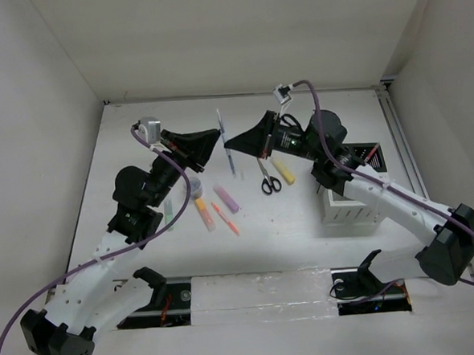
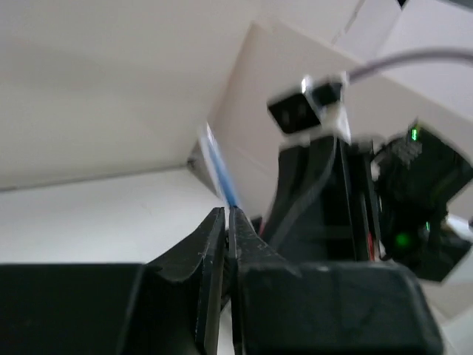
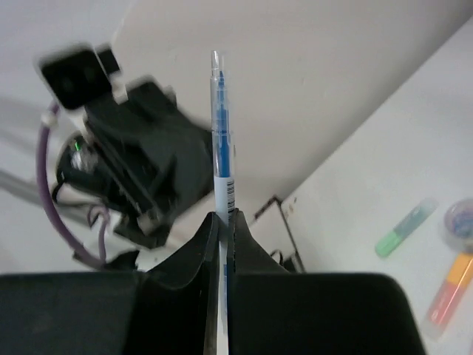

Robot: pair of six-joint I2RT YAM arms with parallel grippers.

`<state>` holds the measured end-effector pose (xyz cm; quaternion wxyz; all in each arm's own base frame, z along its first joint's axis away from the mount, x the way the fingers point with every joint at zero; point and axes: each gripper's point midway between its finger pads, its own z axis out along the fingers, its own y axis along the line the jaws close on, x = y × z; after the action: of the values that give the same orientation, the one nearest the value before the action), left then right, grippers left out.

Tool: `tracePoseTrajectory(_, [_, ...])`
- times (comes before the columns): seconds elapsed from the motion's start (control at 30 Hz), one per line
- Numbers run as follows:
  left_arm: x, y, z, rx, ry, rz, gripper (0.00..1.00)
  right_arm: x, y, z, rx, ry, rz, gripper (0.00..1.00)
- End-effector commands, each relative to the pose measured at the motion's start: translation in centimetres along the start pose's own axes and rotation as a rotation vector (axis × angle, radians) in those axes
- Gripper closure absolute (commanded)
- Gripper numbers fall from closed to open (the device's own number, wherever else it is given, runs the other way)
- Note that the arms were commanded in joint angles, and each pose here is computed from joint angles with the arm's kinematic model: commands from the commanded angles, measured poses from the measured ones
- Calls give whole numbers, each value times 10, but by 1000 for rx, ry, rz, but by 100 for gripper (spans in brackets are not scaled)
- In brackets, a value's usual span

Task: Sort the stationery into containers
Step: Close the pen cap on the pen, then place the pen in the storage box.

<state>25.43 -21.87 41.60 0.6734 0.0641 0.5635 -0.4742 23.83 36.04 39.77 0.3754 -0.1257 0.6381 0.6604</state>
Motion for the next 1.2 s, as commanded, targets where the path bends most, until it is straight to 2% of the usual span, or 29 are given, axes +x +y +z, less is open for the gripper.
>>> tracePoseTrajectory(0.0, [57, -3, -16, 65, 224, -14, 100, -92, 73, -8, -166, -298, -149, 100])
tracePoseTrajectory(0.27, [56, -6, -15, 75, 221, -31, 100, -88, 78, 4, -194, -286, -234, 100])
tracePoseTrajectory(0.5, [48, -9, -21, 56, 228, -23, 100, -94, 69, 3, -145, -326, -358, 100])
tracePoseTrajectory(0.67, [35, 10, -20, -107, 229, -23, 100, -100, 45, -8, -67, -342, -537, 100])
tracePoseTrajectory(0.7, [33, 16, -22, -150, 232, -22, 100, -98, 26, -11, -27, -335, -567, 100])
tracePoseTrajectory(0.73, [34, 24, -27, -219, 258, -31, 95, -99, 26, -19, -16, -344, -613, 100])
tracePoseTrajectory(0.8, [29, 49, -35, -385, 252, -22, 75, -102, 7, -30, 53, -351, -735, 100])
tracePoseTrajectory(0.83, [32, 60, -39, -451, 278, -13, 61, -96, -7, -40, 97, -349, -763, 100])
tracePoseTrajectory(0.87, [36, 69, -50, -534, 336, -2, 36, -97, -17, -48, 138, -352, -826, 100])
tracePoseTrajectory(0.93, [40, 92, -66, -672, 392, 55, 7, -91, -53, -71, 257, -350, -859, 100])
tracePoseTrajectory(0.97, [50, 104, -78, -754, 466, 76, 1, -94, -47, -86, 285, -385, -895, 100])
tracePoseTrajectory(1.0, [51, 116, -87, -811, 491, 127, 1, -93, -53, -96, 332, -389, -929, 100])
tracePoseTrajectory(1.13, [68, 141, -113, -917, 508, 177, 1, -101, -86, -155, 613, -512, -917, 100])
tracePoseTrajectory(1.17, [72, 143, -116, -915, 505, 177, 1, -105, -105, -178, 744, -568, -887, 100])
